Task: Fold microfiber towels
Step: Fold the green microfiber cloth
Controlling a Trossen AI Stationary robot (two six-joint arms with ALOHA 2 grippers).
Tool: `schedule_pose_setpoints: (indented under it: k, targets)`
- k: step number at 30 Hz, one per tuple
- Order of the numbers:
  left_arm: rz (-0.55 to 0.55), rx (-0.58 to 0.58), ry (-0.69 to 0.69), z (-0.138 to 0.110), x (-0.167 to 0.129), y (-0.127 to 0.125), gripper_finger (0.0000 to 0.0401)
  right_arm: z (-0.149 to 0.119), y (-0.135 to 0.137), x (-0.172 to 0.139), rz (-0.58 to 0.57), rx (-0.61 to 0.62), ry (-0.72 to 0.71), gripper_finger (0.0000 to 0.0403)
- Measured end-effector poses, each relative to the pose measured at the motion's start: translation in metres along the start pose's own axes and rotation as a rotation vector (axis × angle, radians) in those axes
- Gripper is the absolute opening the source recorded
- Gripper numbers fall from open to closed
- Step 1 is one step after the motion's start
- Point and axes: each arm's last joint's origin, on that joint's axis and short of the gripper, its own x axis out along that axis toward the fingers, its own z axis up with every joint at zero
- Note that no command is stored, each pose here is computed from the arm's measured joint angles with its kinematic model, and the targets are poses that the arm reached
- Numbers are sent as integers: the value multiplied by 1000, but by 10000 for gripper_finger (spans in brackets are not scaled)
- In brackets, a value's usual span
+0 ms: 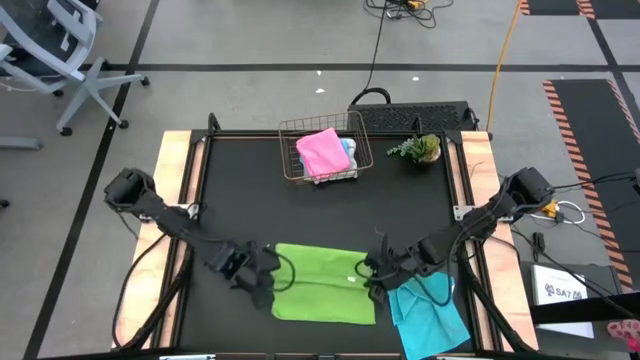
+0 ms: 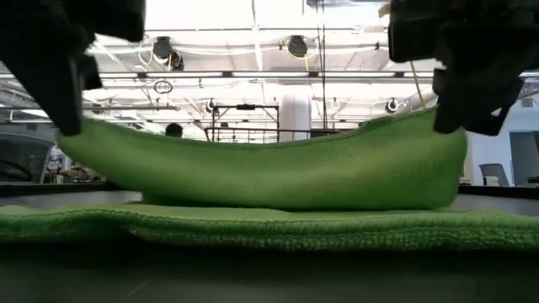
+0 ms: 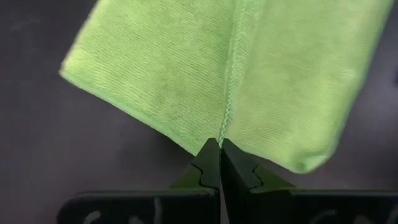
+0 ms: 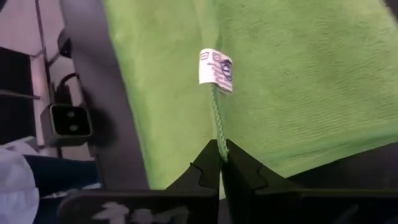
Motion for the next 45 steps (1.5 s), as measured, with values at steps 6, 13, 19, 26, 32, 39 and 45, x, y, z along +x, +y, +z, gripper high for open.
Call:
schedule_pose_setpoints:
  k: [6, 13, 19, 26, 32, 39, 45]
  targets:
    - [-72, -9, -52, -13, -4, -18, 0, -4, 16, -4, -14, -34, 12, 0]
    - [-76, -60, -81, -17, -4, -23, 0, -16, 21, -5, -6, -39, 43, 0]
    - [-127, -84, -60, -18, 23, -36, 0, -28, 24, -6, -14, -25, 73, 0]
    - [-156, -104, 37, -25, 49, -43, 0, -35, 25, -5, -17, -17, 87, 0]
    - [-180, -125, 46, -26, 46, -46, 0, -44, 29, 7, 8, -8, 120, 0]
    - [-190, -127, 52, -29, 45, -48, 2, -50, 30, 19, 15, -13, 126, 0]
    - [-217, -114, 43, -28, 44, -50, 40, -50, 30, 18, 35, -40, 161, 12]
